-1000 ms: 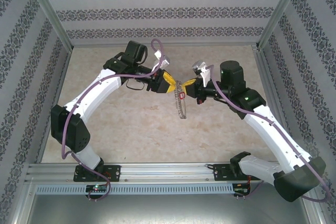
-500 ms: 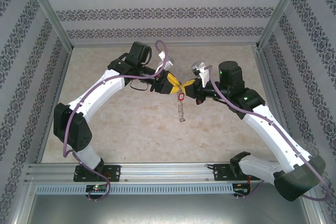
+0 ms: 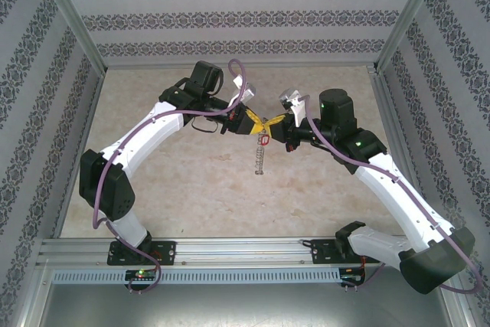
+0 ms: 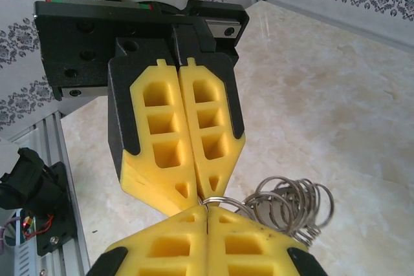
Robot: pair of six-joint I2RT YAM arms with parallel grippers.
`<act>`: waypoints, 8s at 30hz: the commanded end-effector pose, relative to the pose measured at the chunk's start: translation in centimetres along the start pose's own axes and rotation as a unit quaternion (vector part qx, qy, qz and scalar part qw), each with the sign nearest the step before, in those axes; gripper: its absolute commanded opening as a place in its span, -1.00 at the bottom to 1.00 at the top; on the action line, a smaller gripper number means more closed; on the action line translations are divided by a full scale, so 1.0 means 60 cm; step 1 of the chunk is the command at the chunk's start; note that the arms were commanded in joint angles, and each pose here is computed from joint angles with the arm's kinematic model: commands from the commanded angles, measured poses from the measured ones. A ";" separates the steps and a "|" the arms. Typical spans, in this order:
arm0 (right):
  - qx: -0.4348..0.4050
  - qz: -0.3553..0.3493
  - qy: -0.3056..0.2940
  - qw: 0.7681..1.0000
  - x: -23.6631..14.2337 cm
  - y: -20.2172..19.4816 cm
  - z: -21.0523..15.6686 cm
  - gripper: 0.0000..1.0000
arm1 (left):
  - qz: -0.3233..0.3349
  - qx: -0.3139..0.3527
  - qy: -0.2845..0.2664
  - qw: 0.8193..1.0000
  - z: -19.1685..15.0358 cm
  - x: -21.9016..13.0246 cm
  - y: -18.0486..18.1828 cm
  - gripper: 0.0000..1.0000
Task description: Put the keys on the keyring
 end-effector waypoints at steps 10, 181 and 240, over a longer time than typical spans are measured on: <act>-0.026 0.025 -0.037 0.999 -0.013 0.027 0.025 -1.00 | 0.067 0.033 0.016 0.997 0.004 0.006 0.010 -1.00; 0.061 0.013 -0.013 0.998 -0.016 -0.023 -0.020 -1.00 | 0.133 0.100 -0.091 0.982 0.096 -0.088 -0.025 -0.09; 0.004 0.055 -0.012 0.998 -0.027 0.004 0.011 -1.00 | -0.040 0.037 0.022 0.998 0.031 0.011 -0.036 -0.39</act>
Point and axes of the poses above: each hand's point on the last joint's axis, 136 mm out from that joint toward the fingers, its own x axis out along the fingers, its own y axis along the line the jaws close on, z = x × y, the point moved 4 cm from there along -x, back along the fingers, and after that the axes turned 10 degrees about x, right-handed, at the moved point
